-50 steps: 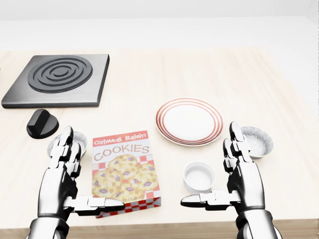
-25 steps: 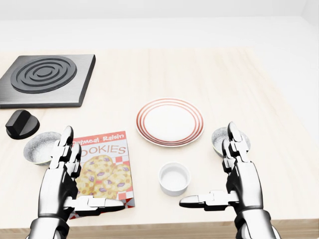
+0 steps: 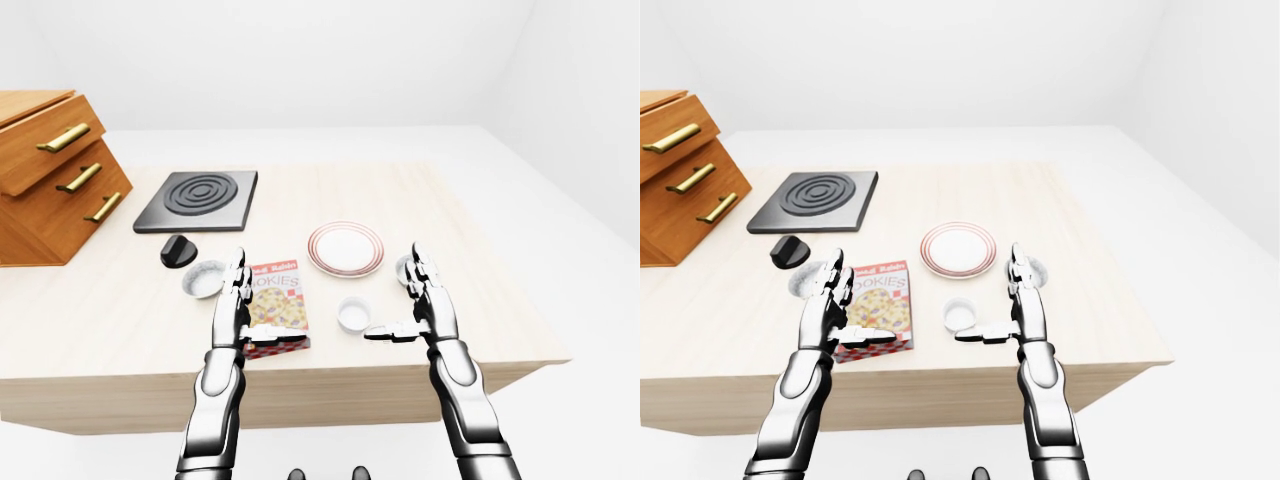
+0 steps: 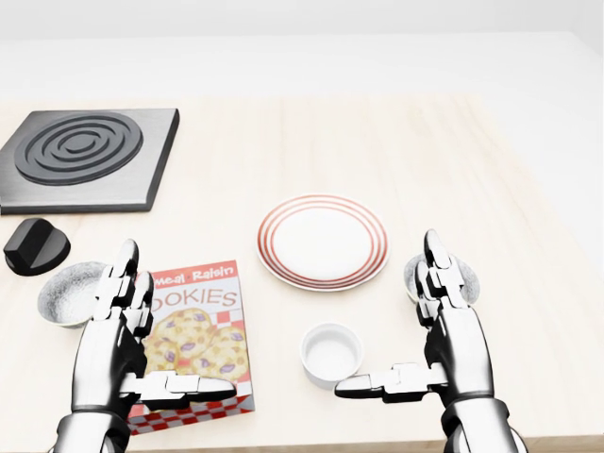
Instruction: Pick the akita bowl next to the plate and place it on the plate.
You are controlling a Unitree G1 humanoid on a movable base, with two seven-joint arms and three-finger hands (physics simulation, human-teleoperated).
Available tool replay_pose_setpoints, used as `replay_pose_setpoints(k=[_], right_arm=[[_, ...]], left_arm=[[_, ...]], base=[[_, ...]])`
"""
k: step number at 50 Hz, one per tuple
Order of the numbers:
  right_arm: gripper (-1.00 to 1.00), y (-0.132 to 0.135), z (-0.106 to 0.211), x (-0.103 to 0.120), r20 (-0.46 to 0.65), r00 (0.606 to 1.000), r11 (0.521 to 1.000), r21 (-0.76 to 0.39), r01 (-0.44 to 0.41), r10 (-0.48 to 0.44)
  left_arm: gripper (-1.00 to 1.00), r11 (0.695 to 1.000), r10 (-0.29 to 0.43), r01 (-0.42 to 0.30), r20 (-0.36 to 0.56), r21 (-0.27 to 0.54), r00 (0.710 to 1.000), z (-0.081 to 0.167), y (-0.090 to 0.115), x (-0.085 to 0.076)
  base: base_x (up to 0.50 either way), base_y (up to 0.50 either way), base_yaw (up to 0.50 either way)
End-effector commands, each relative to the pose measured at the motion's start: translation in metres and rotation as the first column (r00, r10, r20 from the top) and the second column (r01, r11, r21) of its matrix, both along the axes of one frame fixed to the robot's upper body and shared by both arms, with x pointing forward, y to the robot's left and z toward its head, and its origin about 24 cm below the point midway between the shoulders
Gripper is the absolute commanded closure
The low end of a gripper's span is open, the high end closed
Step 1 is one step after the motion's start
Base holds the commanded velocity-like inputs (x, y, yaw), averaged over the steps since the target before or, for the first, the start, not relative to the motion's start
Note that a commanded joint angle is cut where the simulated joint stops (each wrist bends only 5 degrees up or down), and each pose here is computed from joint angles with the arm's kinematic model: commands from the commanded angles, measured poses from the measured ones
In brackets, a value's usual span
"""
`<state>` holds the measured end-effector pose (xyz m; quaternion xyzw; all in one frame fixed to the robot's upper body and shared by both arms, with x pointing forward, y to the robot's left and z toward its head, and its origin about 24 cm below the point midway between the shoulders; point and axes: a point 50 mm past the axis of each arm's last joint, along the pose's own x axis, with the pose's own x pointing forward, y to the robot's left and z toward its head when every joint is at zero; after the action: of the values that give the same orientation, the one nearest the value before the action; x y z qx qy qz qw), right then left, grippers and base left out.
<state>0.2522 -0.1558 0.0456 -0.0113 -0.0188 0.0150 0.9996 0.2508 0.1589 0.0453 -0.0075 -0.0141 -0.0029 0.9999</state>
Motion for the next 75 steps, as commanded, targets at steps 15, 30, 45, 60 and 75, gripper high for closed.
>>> replay_pose_setpoints(k=[15,30,45,60,75], right_arm=[[-1.0,-0.001,0.0,-0.001,0.008,1.0,1.0,0.0,0.001,-0.001],[-1.0,-0.001,0.0,0.0,0.008,1.0,1.0,0.0,0.001,-0.001],[-1.0,-0.029,0.044,-0.003,0.132,0.981,0.929,-0.325,0.176,-0.14],[-1.0,-0.031,0.096,-0.02,0.326,0.942,0.892,-0.396,0.217,-0.084],[-1.0,-0.037,0.108,-0.027,0.352,0.934,0.833,-0.496,0.245,-0.066]], left_arm=[[-1.0,1.0,0.0,0.0,0.001,0.0,1.0,-0.001,-0.001,0.0],[-1.0,1.0,0.0,0.0,0.002,0.001,1.0,-0.001,0.0,0.001],[-1.0,1.0,0.003,-0.003,0.001,0.0,1.0,0.0,-0.001,-0.001],[-1.0,1.0,0.006,-0.006,0.001,-0.001,1.0,0.002,-0.001,-0.001],[-1.0,1.0,0.007,-0.007,0.002,-0.002,1.0,0.0,0.0,0.0]], base=[[0.29,0.0,0.0],[0.29,0.0,0.0],[0.24,0.0,0.0],[0.0,0.0,0.0],[0.0,0.0,0.0]])
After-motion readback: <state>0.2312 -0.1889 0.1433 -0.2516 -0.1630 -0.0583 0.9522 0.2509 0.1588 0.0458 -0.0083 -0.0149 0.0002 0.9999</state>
